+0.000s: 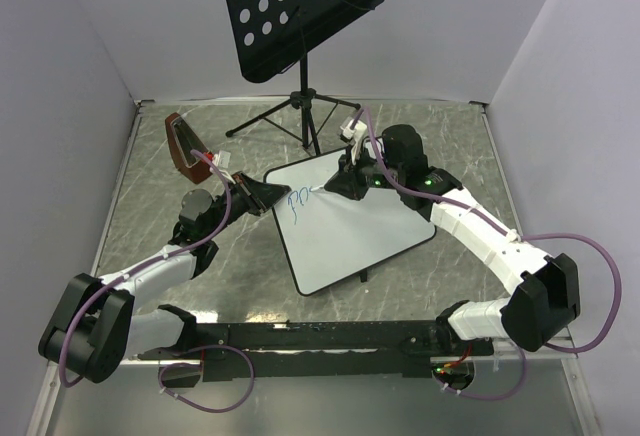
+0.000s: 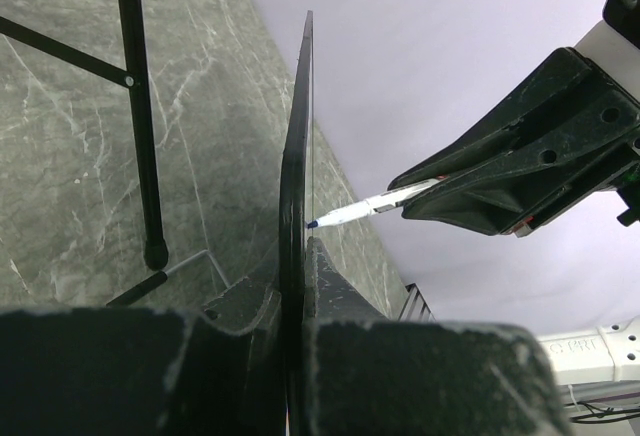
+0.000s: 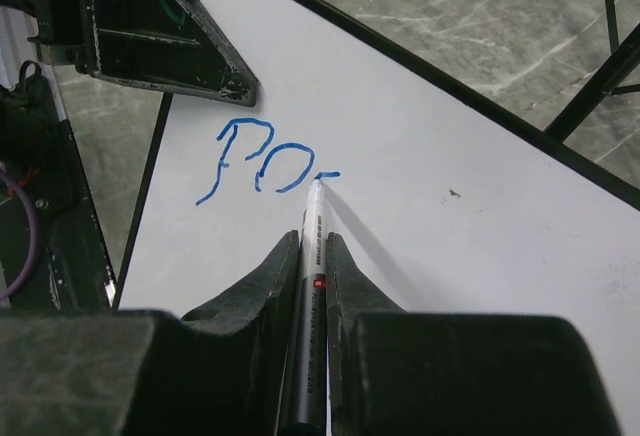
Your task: Write a sentence on the whiteboard
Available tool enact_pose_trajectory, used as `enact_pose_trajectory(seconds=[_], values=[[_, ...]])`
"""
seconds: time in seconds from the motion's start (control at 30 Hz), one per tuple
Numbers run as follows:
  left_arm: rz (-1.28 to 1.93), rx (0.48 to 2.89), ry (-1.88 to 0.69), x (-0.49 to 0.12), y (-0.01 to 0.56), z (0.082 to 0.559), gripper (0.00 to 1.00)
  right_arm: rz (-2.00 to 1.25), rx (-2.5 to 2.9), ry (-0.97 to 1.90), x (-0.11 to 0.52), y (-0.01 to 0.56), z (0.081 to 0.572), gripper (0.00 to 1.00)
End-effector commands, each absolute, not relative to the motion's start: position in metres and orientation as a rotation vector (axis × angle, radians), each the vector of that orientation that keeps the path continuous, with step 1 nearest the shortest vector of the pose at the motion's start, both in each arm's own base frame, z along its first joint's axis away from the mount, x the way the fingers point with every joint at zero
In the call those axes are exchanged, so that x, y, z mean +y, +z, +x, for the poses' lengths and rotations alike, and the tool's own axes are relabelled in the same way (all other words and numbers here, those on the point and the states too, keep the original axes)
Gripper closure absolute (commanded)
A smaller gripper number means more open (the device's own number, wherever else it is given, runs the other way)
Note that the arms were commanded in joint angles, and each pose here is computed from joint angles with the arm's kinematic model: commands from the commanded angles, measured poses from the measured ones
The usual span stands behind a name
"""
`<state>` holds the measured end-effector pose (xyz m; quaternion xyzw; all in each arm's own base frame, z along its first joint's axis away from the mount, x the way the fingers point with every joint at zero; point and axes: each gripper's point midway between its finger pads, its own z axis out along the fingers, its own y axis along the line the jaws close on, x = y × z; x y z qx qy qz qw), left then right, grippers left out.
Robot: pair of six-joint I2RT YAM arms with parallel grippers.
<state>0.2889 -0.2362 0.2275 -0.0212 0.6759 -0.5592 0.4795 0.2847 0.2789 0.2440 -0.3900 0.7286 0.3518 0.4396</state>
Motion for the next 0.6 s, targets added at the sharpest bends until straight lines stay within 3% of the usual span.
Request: enact_pose_trajectory(seconds=[0.0, 0.57], values=[[0.061, 1.482, -1.378, -0.239, 0.269, 0.284, 0.99, -1.008, 1.784, 0.871, 0.280, 0.247, 0.281, 1.00], [0.060, 1.485, -1.380, -0.239, 0.269, 0.284, 0.99, -1.012, 1.845, 0.815, 0.264, 0.228, 0.272, 1.00]])
